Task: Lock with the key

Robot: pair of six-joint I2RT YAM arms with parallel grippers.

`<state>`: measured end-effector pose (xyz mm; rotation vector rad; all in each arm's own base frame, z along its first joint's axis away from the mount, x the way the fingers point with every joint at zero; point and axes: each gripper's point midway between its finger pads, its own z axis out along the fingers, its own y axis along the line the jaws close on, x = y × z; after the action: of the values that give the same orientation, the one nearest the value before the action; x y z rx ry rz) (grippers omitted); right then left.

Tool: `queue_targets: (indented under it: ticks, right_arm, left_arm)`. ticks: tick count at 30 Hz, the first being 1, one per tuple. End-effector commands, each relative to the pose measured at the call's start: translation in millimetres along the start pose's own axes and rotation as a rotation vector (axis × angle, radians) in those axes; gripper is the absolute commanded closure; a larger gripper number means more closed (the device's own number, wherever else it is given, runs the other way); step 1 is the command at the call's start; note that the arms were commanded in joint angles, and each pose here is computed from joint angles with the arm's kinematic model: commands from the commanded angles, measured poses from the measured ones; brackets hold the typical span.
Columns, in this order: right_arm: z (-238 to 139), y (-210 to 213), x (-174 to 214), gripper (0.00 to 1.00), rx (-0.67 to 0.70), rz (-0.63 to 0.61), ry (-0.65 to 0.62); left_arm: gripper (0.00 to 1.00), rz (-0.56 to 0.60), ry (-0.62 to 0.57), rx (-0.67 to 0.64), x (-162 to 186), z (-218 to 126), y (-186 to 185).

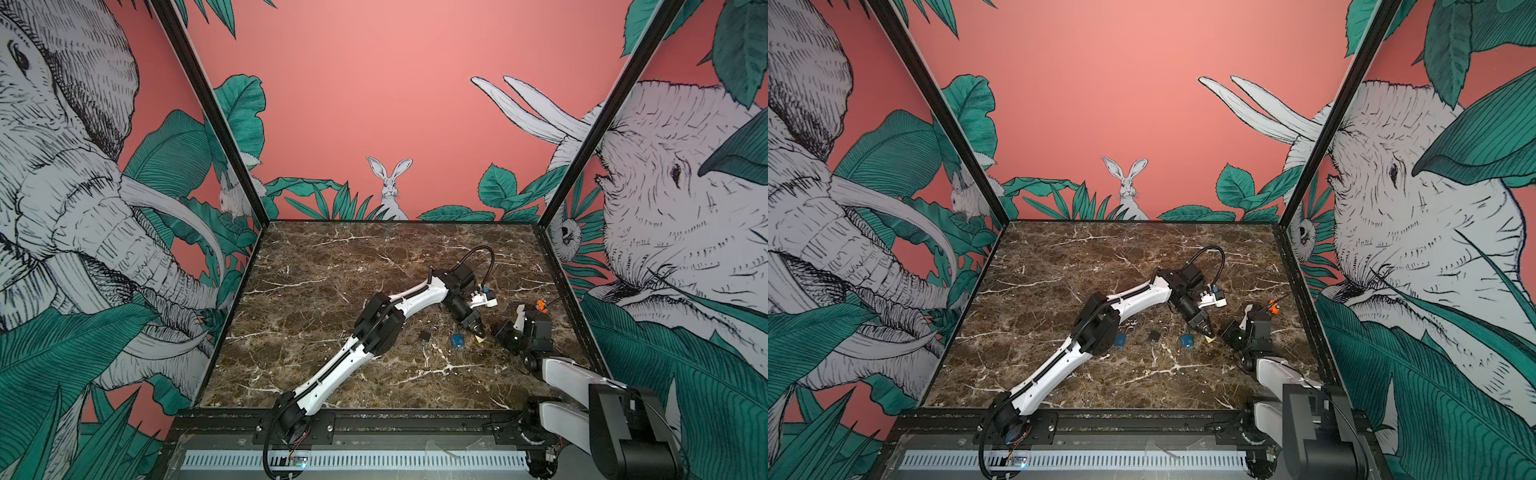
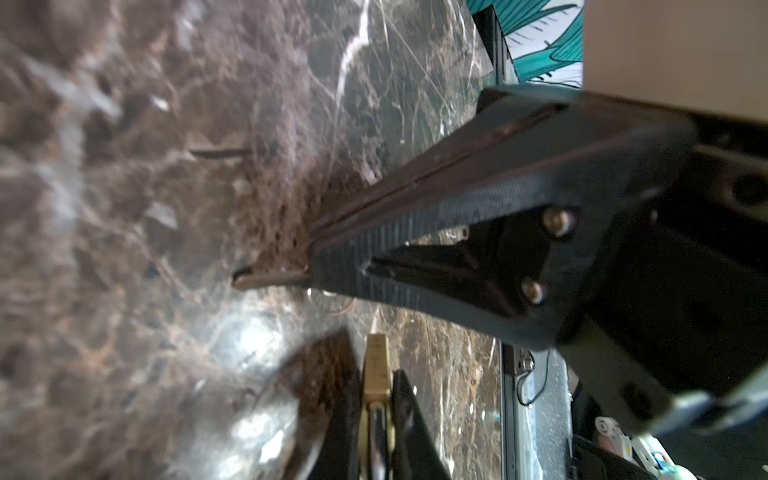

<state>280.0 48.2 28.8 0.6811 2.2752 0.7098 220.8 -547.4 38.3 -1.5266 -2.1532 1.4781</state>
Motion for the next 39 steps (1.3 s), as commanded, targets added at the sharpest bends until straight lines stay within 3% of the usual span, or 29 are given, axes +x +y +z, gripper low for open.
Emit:
queue_targets:
  ticks: [1,4,6,10,13,18,25,29,30,34,39]
  right_arm:
    - [1.0,11.0,-11.2,1.0,-0.035,-0.037,-0.022]
    - [1.9,7.9,-8.9,1.0,-0.02,-0.034,-0.009]
    - [2.5,6.0,-8.1,0.94,-0.009,-0.034,-0.002]
    - [1.2,2.9,-8.0,0.83,0.012,-0.029,-0.003]
    - [-0.1,1.2,-7.3,0.79,0.023,-0.033,-0.002]
    - [-5.0,5.2,-11.3,0.7,0.029,-0.048,-0.006]
    - [-24.4,15.8,-28.9,0.67,0.058,-0.096,-0.059]
    - [-34.0,27.9,-37.3,0.67,0.065,-0.135,-0.047]
    - [-35.8,29.6,-38.5,0.67,0.069,-0.141,-0.042]
    - [-39.8,39.5,-39.8,0.67,0.064,-0.165,-0.017]
    - [-42.0,59.8,-32.5,0.66,0.057,-0.236,0.016]
  left_arm:
    - [1.0,0.044,-0.017,-0.084,-8.8,-2.8,13.3]
    - [1.0,0.05,-0.021,-0.096,-9.9,-6.9,18.9]
    - [0.99,0.048,-0.023,-0.098,-10.7,-10.0,20.8]
    - [0.71,0.081,-0.038,-0.122,-16.9,-15.1,22.2]
    - [0.61,0.106,-0.056,-0.154,-24.7,-21.1,23.9]
    - [0.56,0.116,-0.11,-0.172,-39.1,-34.5,28.0]
    - [0.51,0.132,-0.185,-0.255,-59.1,-73.3,34.4]
    - [0.08,0.143,-0.27,-0.362,-74.6,-116.3,30.3]
    - [0.03,0.146,-0.294,-0.41,-77.8,-127.9,29.2]
    - [0.03,0.139,-0.38,-0.673,-80.3,-177.1,28.6]
    - [0.03,0.218,-0.542,-0.768,-74.6,-219.8,-17.0]
